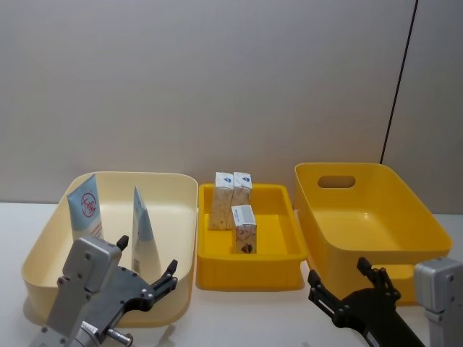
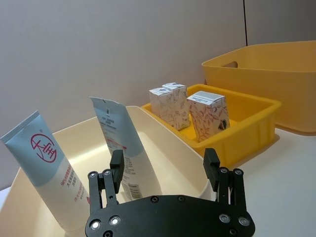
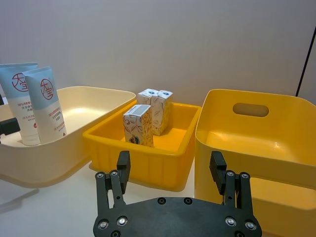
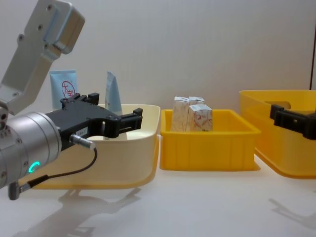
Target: Bimanual collaborative sorting of washing and personal care products
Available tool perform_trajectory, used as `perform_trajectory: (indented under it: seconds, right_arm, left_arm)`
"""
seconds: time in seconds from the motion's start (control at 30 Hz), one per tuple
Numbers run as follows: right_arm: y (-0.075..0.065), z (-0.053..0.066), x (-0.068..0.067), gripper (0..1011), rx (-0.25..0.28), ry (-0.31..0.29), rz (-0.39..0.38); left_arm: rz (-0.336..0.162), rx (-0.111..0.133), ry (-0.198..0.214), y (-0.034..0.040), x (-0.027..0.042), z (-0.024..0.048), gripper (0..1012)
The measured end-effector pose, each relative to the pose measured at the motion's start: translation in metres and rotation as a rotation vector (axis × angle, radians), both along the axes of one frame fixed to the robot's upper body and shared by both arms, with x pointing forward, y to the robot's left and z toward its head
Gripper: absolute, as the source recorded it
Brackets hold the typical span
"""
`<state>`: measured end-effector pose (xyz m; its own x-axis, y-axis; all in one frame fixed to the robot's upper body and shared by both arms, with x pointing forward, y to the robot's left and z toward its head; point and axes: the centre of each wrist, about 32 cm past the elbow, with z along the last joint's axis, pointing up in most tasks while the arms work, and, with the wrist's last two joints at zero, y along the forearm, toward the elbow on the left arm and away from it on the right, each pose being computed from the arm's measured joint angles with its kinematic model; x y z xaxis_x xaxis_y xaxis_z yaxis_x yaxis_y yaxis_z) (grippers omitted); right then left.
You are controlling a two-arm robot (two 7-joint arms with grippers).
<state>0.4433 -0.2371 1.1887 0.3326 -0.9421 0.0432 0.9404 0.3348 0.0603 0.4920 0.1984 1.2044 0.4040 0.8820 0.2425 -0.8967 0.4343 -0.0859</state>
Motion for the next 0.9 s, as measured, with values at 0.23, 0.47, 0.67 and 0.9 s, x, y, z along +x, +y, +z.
perform_trajectory:
  seconds: [0.23,0.47,0.67,0.9]
  right_arm:
    - [0.0,0.0,0.0,1001,0.0,0.0,0.0]
    - [0.0,0.0,0.0,1001,0.0,0.0,0.0]
    - [0.0,0.0,0.0,1001,0.0,0.0,0.0]
    - [0.0,0.0002,0.0002,1001,0.0,0.001,0.0]
  left_arm:
    - [0.0,0.0,0.0,0.0,0.0,0.0,1003]
    - [0.0,0.0,0.0,0.0,0.0,0.0,1003]
    - [0.0,0.0,0.0,0.0,0.0,0.0,1003]
    - [0.0,0.0,0.0,0.0,0.0,0.0,1003]
